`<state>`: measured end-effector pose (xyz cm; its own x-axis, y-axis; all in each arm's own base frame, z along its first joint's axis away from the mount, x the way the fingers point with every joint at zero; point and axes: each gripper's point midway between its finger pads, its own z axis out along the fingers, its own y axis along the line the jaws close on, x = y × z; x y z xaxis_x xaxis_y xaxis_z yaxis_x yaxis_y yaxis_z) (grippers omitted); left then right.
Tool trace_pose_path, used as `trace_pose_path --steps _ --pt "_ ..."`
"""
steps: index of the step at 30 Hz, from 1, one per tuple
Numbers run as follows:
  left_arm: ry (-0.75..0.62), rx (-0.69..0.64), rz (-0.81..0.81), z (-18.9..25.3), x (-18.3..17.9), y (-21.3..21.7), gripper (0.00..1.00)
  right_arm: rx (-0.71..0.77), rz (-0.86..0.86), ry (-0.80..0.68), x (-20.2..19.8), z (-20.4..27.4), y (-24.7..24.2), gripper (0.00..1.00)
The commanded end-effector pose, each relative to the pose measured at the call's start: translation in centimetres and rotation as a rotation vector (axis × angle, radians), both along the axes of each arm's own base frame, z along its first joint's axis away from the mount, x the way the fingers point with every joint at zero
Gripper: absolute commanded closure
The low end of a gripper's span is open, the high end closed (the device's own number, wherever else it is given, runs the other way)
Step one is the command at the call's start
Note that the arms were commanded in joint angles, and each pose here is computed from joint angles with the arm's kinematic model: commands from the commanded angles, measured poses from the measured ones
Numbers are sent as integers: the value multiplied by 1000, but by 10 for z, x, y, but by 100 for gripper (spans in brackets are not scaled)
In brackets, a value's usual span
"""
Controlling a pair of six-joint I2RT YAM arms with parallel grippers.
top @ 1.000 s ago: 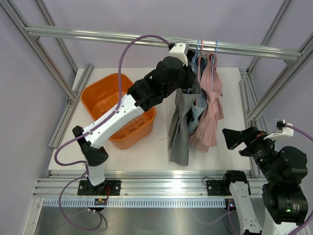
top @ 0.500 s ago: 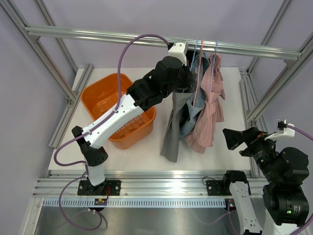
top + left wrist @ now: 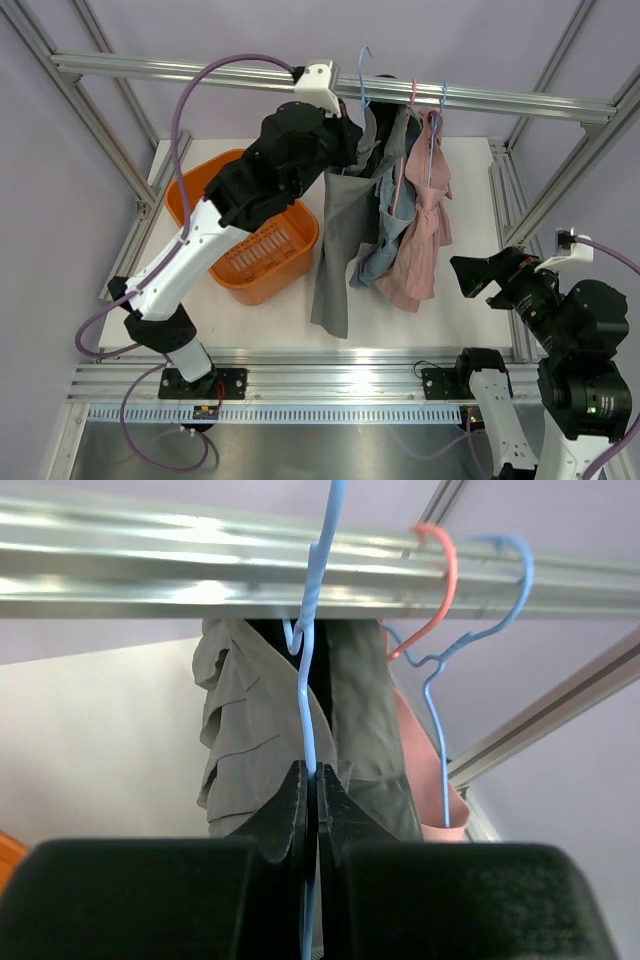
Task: Remove the skirt from the hanger
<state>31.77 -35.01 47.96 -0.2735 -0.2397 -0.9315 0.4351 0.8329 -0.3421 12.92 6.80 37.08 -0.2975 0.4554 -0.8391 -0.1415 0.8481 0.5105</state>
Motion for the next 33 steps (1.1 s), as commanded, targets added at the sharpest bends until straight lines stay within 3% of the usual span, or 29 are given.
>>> trace_pose_path --steps 1,11,17,18,23,28,33 --pt "-85 -158 41 63 -24 41 100 -30 91 -34 13 18 11 3" --pt "18 -123 0 26 -82 94 100 26 262 -94 37 77 36 6" --pt "70 -132 -163 21 -122 101 100 109 362 -109 54 103 54 13" --pt "78 -132 -183 20 -128 104 100 116 446 -120 49 112 71 14" --pt "121 -169 -353 14 -164 101 100 36 494 -71 68 121 122 16" --pt "181 -200 -424 1 -192 114 100 61 592 -147 59 155 158 16" --pt "219 -234 -457 -5 -207 121 100 21 632 -136 64 150 202 22"
